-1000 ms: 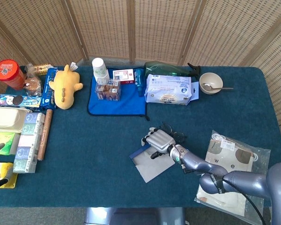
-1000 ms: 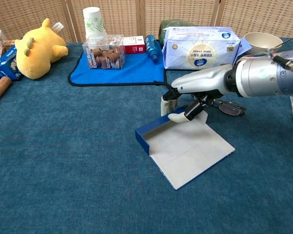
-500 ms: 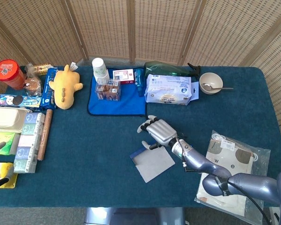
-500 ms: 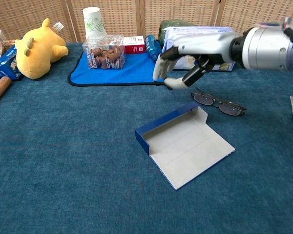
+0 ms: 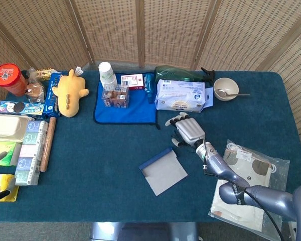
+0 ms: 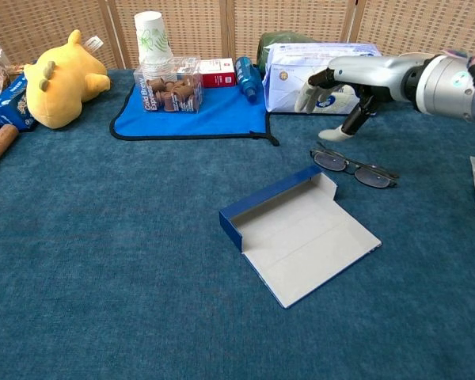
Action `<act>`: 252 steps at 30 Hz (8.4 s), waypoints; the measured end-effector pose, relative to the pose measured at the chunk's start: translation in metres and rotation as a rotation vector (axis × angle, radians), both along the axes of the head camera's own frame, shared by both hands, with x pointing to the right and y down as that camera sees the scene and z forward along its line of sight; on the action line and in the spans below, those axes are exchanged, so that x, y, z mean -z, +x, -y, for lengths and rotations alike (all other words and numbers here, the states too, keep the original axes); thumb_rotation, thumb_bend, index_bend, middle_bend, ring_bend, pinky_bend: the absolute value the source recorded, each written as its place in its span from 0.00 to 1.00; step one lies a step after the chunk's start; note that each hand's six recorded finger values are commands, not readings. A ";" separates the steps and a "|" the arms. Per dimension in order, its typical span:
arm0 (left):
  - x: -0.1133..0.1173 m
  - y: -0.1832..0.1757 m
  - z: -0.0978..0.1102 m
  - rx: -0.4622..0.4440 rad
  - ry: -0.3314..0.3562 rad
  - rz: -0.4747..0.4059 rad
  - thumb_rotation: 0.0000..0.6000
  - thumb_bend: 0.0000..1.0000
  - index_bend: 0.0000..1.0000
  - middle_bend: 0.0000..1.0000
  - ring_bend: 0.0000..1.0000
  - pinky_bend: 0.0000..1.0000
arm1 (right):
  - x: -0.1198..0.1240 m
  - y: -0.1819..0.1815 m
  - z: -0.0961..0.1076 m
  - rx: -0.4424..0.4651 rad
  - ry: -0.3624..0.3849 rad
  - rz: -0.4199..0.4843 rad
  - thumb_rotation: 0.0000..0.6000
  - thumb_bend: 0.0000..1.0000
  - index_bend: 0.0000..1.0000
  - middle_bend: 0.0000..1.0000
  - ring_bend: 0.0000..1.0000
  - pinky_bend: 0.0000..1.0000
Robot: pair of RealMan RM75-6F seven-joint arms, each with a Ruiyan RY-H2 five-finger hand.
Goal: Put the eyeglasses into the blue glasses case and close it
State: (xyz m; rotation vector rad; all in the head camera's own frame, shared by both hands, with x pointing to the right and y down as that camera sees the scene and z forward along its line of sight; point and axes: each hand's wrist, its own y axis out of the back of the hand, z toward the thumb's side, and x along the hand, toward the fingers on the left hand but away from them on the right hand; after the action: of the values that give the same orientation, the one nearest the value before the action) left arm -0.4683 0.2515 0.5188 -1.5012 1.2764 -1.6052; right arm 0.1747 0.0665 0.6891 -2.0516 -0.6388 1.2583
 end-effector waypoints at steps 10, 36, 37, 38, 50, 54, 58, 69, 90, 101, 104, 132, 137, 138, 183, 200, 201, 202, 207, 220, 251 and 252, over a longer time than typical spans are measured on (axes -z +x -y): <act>0.004 -0.004 -0.004 0.010 0.005 0.007 1.00 0.29 0.16 0.10 0.00 0.00 | -0.011 -0.005 0.001 -0.015 0.006 -0.020 0.94 0.17 0.22 0.27 0.17 0.14; 0.010 -0.005 -0.006 0.007 0.024 -0.001 1.00 0.29 0.16 0.10 0.00 0.00 | -0.033 0.011 -0.017 0.019 0.024 -0.058 0.98 0.17 0.20 0.27 0.17 0.14; 0.010 -0.005 -0.007 0.008 0.027 -0.001 1.00 0.29 0.16 0.10 0.00 0.00 | -0.033 0.012 -0.017 0.019 0.027 -0.061 0.98 0.17 0.21 0.27 0.17 0.14; 0.011 -0.005 -0.007 0.008 0.029 -0.002 1.00 0.29 0.16 0.10 0.00 0.00 | -0.034 0.014 -0.016 0.020 0.032 -0.064 0.98 0.17 0.21 0.27 0.17 0.14; 0.012 -0.003 -0.007 0.001 0.036 -0.009 1.00 0.29 0.16 0.10 0.00 0.00 | -0.037 0.037 -0.011 0.010 0.082 -0.108 1.00 0.17 0.21 0.27 0.17 0.14; 0.013 -0.003 -0.008 0.004 0.039 -0.019 1.00 0.29 0.16 0.10 0.00 0.00 | -0.038 0.043 -0.011 0.004 0.089 -0.115 1.00 0.17 0.21 0.27 0.17 0.14; 0.012 -0.003 -0.008 0.001 0.035 -0.021 1.00 0.29 0.16 0.10 0.00 0.00 | -0.035 0.047 -0.008 0.011 0.129 -0.133 1.00 0.17 0.21 0.27 0.17 0.14; 0.012 -0.005 -0.011 0.006 0.035 -0.025 1.00 0.29 0.16 0.10 0.00 0.00 | -0.031 0.052 -0.014 0.010 0.135 -0.154 1.00 0.19 0.28 0.28 0.20 0.19; 0.013 -0.017 -0.017 0.030 0.039 -0.026 1.00 0.29 0.16 0.10 0.00 0.00 | -0.046 0.041 -0.009 -0.020 0.087 -0.183 1.00 0.24 0.43 0.33 0.26 0.26; 0.016 -0.021 -0.021 0.047 0.053 -0.024 1.00 0.29 0.16 0.09 0.00 0.00 | -0.049 0.037 -0.003 -0.023 0.080 -0.180 1.00 0.25 0.61 0.48 0.42 0.39; 0.018 -0.024 -0.025 0.056 0.052 -0.021 1.00 0.29 0.17 0.09 0.00 0.00 | -0.051 0.035 -0.001 -0.023 0.084 -0.185 1.00 0.29 0.66 0.52 0.47 0.40; 0.014 -0.019 -0.019 0.035 0.053 -0.031 1.00 0.30 0.18 0.09 0.00 0.00 | -0.013 0.037 -0.009 -0.032 0.141 -0.111 1.00 0.32 0.73 0.57 0.53 0.44; 0.015 -0.019 -0.018 0.034 0.055 -0.027 1.00 0.30 0.18 0.09 0.00 0.00 | 0.004 0.036 -0.018 -0.001 0.161 -0.093 1.00 0.31 0.73 0.57 0.53 0.44; 0.015 -0.019 -0.018 0.034 0.055 -0.026 1.00 0.30 0.18 0.09 0.00 0.00 | 0.007 0.035 -0.021 0.006 0.165 -0.089 1.00 0.31 0.73 0.57 0.53 0.44; 0.015 -0.012 -0.016 0.011 0.057 -0.029 1.00 0.30 0.17 0.09 0.00 0.00 | 0.053 -0.038 -0.139 0.300 0.110 0.022 1.00 0.28 0.71 0.56 0.53 0.42; 0.014 -0.016 -0.019 0.018 0.058 -0.034 1.00 0.30 0.17 0.09 0.00 0.00 | 0.030 -0.037 -0.132 0.284 0.102 -0.035 1.00 0.28 0.70 0.56 0.52 0.42; 0.015 -0.016 -0.019 0.018 0.059 -0.034 1.00 0.30 0.17 0.09 0.00 0.00 | 0.029 -0.037 -0.131 0.282 0.101 -0.037 1.00 0.28 0.70 0.56 0.52 0.42; 0.015 -0.016 -0.019 0.018 0.059 -0.034 1.00 0.29 0.17 0.09 0.00 0.00 | 0.028 -0.036 -0.130 0.280 0.100 -0.039 1.00 0.28 0.70 0.56 0.52 0.42; 0.014 -0.017 -0.020 0.020 0.057 -0.034 1.00 0.30 0.17 0.09 0.00 0.00 | 0.022 -0.035 -0.126 0.268 0.095 -0.052 1.00 0.27 0.68 0.54 0.51 0.41; 0.014 -0.014 -0.019 0.013 0.059 -0.039 1.00 0.29 0.18 0.09 0.00 0.00 | 0.021 -0.034 -0.126 0.256 0.090 -0.064 1.00 0.28 0.42 0.42 0.33 0.33; 0.019 -0.015 -0.022 0.016 0.075 -0.041 1.00 0.30 0.18 0.09 0.00 0.00 | 0.043 -0.062 -0.108 0.279 0.171 0.004 1.00 0.23 0.26 0.36 0.24 0.26; 0.019 -0.015 -0.022 0.017 0.076 -0.041 1.00 0.30 0.18 0.09 0.00 0.00 | 0.042 -0.062 -0.109 0.278 0.169 0.004 1.00 0.23 0.26 0.36 0.24 0.26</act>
State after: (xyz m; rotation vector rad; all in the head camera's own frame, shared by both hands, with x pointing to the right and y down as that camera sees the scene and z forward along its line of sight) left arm -0.4831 0.2737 0.4995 -1.4872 1.3600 -1.5268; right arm 0.1123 0.1751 0.6473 -1.9257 -0.4273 1.0049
